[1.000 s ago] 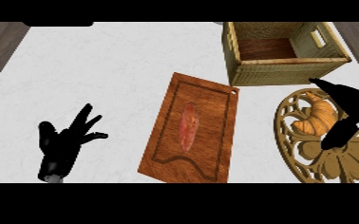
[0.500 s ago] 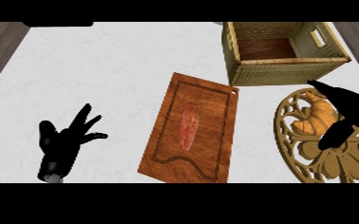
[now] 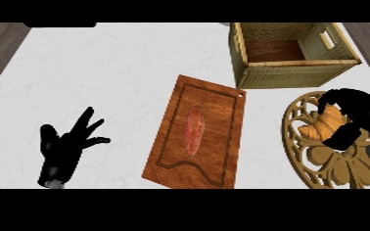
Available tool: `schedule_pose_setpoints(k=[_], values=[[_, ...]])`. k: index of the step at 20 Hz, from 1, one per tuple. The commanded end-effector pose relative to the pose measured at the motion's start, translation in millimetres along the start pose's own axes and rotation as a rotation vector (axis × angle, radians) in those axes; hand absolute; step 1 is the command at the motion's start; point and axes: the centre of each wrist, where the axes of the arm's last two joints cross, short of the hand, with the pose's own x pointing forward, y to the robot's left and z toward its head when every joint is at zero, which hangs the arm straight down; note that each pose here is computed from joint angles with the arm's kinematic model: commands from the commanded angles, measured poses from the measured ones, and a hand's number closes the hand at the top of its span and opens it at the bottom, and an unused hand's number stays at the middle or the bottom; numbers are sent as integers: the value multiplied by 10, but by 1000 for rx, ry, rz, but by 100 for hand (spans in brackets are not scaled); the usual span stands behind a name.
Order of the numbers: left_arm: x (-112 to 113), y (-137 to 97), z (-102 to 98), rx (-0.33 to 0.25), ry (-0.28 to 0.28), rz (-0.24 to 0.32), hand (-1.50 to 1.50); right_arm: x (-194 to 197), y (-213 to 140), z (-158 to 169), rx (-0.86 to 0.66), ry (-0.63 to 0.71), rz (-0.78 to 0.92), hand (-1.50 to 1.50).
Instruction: Pick the croissant from the placemat and place it in the basket
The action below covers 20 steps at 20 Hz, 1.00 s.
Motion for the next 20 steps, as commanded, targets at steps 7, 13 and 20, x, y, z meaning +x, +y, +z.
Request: schedule_pose_setpoints(k=[7,13,20], values=[[-223,92,132,6,149,-26,0,960,183,75,-70,-119,52,150],[-201,-67,15,-8,145,-24,0,2612,193,639,-150,-308,71,150],[-270,-47,83,9,137,-6,0,2799,-336,1123,-327,-366,-575,150]])
